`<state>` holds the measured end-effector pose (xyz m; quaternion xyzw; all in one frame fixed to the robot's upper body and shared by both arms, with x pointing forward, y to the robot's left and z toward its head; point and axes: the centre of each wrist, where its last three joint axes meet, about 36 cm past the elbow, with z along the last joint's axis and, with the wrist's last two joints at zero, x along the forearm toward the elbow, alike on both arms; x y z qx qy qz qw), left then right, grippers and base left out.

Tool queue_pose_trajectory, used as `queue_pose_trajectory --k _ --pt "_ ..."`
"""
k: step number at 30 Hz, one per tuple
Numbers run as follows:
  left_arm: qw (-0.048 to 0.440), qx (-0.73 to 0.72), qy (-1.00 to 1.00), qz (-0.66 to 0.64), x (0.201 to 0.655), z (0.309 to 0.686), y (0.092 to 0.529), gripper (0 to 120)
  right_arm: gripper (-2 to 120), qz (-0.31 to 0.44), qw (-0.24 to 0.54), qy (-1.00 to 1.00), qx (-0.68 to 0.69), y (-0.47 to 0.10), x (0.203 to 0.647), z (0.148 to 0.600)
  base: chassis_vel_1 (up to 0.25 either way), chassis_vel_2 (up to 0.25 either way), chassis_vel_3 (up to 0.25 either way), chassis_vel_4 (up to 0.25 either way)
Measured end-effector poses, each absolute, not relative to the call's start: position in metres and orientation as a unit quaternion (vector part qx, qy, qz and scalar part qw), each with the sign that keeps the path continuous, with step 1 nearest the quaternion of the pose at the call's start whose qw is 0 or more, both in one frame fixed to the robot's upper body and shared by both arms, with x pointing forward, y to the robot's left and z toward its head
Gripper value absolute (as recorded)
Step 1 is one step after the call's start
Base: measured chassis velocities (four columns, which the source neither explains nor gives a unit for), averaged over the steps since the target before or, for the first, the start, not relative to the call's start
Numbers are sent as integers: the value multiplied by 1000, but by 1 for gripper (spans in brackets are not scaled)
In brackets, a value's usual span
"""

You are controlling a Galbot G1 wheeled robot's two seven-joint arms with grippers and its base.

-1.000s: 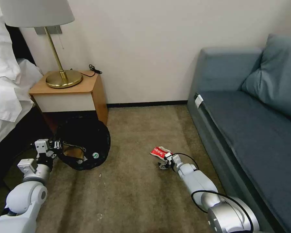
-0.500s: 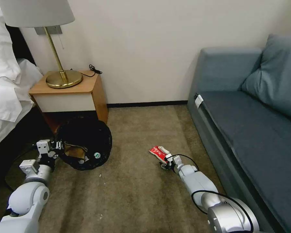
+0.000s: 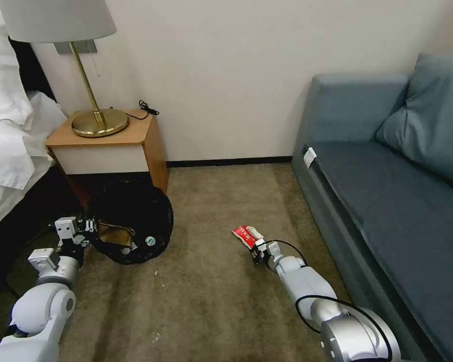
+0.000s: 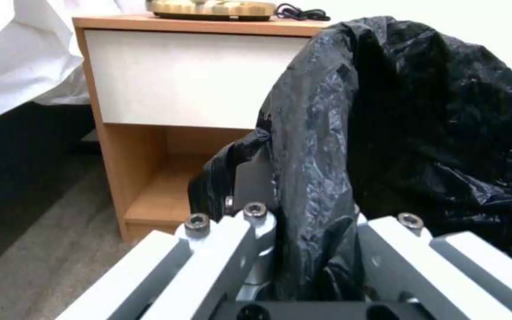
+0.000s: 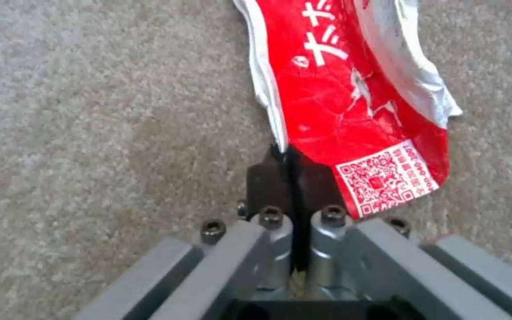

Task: Pick up the trash bin, then pick up the garbage on the floor and place it into the trash bin.

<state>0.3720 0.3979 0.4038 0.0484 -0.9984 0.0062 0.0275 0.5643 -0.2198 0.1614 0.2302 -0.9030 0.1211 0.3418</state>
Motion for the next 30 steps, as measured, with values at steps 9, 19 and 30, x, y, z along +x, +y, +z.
queue_pose_trajectory --k 9,19,30 --pt "23 46 -999 8 373 406 396 4 0 115 342 -904 230 -223 563 161 0 0 0 0" --pt "26 46 -999 7 368 406 395 4 0 112 331 -908 230 -232 563 164 0 0 0 0" --pt "23 48 -999 9 369 408 394 4 0 106 292 -920 241 -239 568 181 0 0 0 0"
